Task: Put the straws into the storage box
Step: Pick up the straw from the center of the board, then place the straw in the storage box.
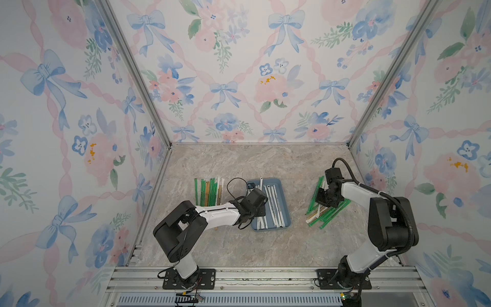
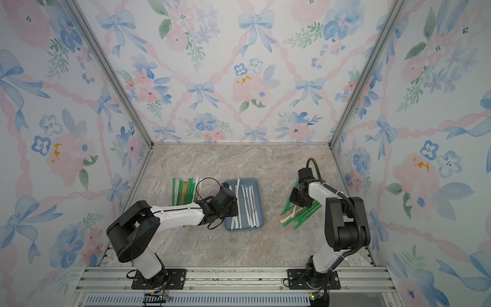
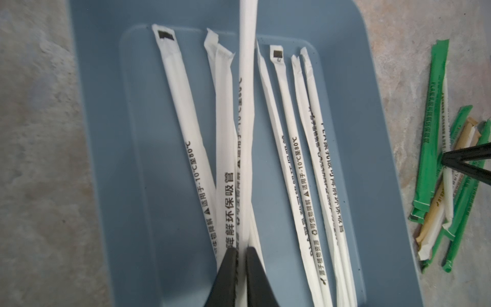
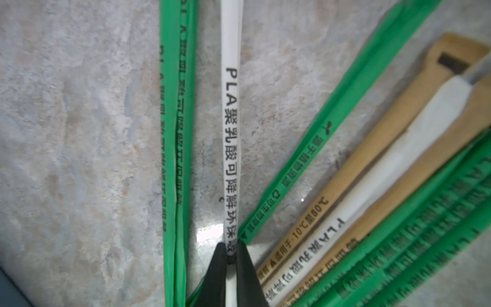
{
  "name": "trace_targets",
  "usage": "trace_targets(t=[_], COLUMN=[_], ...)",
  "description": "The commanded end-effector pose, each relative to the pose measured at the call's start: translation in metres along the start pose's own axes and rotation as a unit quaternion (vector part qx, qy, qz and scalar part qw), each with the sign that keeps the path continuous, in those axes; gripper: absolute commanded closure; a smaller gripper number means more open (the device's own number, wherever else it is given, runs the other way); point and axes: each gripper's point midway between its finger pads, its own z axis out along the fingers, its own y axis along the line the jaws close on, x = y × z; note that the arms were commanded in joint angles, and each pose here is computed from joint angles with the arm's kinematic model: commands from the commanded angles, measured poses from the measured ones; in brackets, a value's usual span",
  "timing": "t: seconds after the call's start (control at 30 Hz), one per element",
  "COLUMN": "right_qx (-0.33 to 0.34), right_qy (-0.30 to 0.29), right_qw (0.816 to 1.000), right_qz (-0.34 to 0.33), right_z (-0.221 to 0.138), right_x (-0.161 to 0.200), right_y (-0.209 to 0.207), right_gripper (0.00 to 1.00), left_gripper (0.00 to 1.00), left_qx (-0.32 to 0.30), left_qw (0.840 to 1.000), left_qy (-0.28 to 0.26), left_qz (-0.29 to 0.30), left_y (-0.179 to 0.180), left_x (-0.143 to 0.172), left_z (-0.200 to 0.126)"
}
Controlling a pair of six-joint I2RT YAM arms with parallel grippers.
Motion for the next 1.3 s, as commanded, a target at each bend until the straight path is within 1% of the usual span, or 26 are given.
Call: trace_targets(t=[0.0,0.1,0.3,0.43,0.6,0.7,0.8,0.83,0.9,0.97,1.0,1.1,1.13,1.23,1.27], right_qx=[0.011,0.01,0.014,-0.003,-0.045,-0.088,-0.132,-0.144,-0.159,-0.164,-0.164,-0.162,-0.161,-0.154,-0.139], right_qy=[0.008,0.008,-0.022,-0.04,-0.058,-0.062,-0.054,-0.05,-0.039,-0.026,-0.019,-0.007,-0.004,0.007,0.018], right_qw=[1.0,1.0,1.0,0.999,0.996,0.991,0.984,0.982,0.978,0.974,0.974,0.972,0.972,0.971,0.972], right_qz=[0.003,0.004,-0.017,-0.026,-0.056,-0.082,-0.106,-0.115,-0.131,-0.156,-0.153,-0.168,-0.172,-0.184,-0.188], right_z=[0.0,-0.004,-0.04,-0.063,-0.091,-0.102,-0.103,-0.102,-0.097,-0.088,-0.084,-0.074,-0.071,-0.063,-0.05], right_x=[0.002,0.004,0.003,0.006,0.015,0.027,0.044,0.05,0.064,0.077,0.082,0.094,0.097,0.105,0.109], right_y=[-0.005,-0.005,0.003,0.017,0.054,0.091,0.131,0.143,0.165,0.184,0.19,0.203,0.206,0.21,0.208], right_gripper=[0.92,0.93,0.93,0.93,0.93,0.92,0.92,0.92,0.92,0.92,0.92,0.93,0.93,0.92,0.89], left_gripper=[0.87,0.89,0.88,0.9,0.95,0.95,0.94,0.93,0.87,0.77,0.74,0.62,0.56,0.49,0.46], left_qx=[0.003,0.004,-0.006,-0.005,0.0,0.001,0.001,0.002,0.002,0.005,0.006,0.012,0.013,0.01,0.008], left_qw=[1.0,1.0,1.0,1.0,0.999,0.999,0.999,1.0,1.0,1.0,1.0,1.0,1.0,0.999,0.999], left_qy=[0.009,0.017,0.023,0.03,0.036,0.037,0.033,0.031,0.025,0.016,0.011,-0.005,-0.013,-0.035,-0.042], left_qz=[0.006,0.004,0.004,0.005,0.006,0.004,0.001,0.0,-0.001,-0.003,-0.005,-0.008,-0.009,-0.011,-0.011], left_y=[-0.003,-0.002,0.005,0.005,0.002,0.002,0.002,0.002,0.001,-0.001,-0.002,-0.006,-0.007,-0.006,-0.005], left_x=[0.005,0.01,0.017,0.021,0.029,0.033,0.034,0.033,0.029,0.024,0.021,0.012,0.008,-0.002,-0.004], left_z=[0.001,0.002,0.005,0.007,0.004,0.001,-0.003,-0.004,-0.006,-0.009,-0.011,-0.019,-0.022,-0.03,-0.033])
